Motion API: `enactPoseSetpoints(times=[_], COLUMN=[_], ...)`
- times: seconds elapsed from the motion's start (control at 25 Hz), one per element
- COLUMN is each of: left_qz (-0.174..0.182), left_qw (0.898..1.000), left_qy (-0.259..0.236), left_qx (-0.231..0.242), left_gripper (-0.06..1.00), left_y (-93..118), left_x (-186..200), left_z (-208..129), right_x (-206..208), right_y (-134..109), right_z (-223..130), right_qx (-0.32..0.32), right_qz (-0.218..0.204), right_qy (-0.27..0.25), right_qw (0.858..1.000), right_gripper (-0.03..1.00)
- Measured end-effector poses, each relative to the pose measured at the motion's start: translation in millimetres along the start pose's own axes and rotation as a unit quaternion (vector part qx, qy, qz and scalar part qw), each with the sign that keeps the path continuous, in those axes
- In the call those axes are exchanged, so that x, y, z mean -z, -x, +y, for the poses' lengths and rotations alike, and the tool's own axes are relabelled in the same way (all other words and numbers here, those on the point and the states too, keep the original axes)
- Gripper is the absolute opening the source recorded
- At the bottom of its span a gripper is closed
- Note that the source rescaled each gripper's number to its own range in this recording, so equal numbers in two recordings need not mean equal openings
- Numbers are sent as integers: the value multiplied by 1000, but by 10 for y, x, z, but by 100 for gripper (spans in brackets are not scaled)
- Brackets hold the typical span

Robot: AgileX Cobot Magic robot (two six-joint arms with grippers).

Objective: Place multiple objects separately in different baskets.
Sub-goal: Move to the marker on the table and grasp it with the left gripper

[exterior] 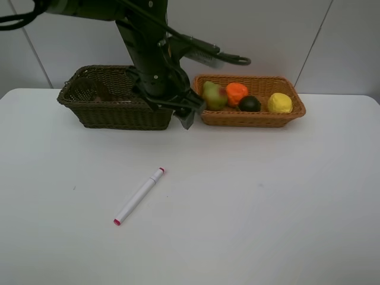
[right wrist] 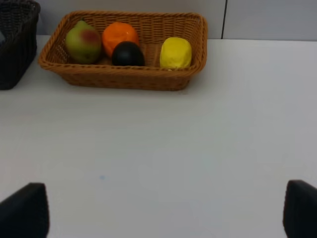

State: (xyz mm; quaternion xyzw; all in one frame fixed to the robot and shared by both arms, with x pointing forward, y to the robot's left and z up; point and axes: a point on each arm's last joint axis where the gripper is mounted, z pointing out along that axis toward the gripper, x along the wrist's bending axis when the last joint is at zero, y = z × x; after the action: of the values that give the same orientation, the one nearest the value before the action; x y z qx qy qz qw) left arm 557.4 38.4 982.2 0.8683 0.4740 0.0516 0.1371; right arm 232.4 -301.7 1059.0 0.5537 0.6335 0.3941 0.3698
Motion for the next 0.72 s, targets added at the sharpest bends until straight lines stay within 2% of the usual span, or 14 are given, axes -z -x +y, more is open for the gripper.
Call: enactPoseSetpoints(times=[0.32,0.52,0.72], left_qz=[3,-1,-1], left_qw=[997,995,995], left_qy=[-78,-98,-96], left_qx=[1,14,17], left_gripper=[100,100,100], left_y=[38,54,48], left_x=[-336,-442,-561], left_z=[-443,-597,-735], right_x=[0,0,0], right_y=[-1,-1,-1], right_z=[0,0,0], right_qx=[0,0,0], right_qz=[0,0,0], right_qy=[0,0,0], right_qw=[1000,1000,1000], right_gripper=[100,100,100])
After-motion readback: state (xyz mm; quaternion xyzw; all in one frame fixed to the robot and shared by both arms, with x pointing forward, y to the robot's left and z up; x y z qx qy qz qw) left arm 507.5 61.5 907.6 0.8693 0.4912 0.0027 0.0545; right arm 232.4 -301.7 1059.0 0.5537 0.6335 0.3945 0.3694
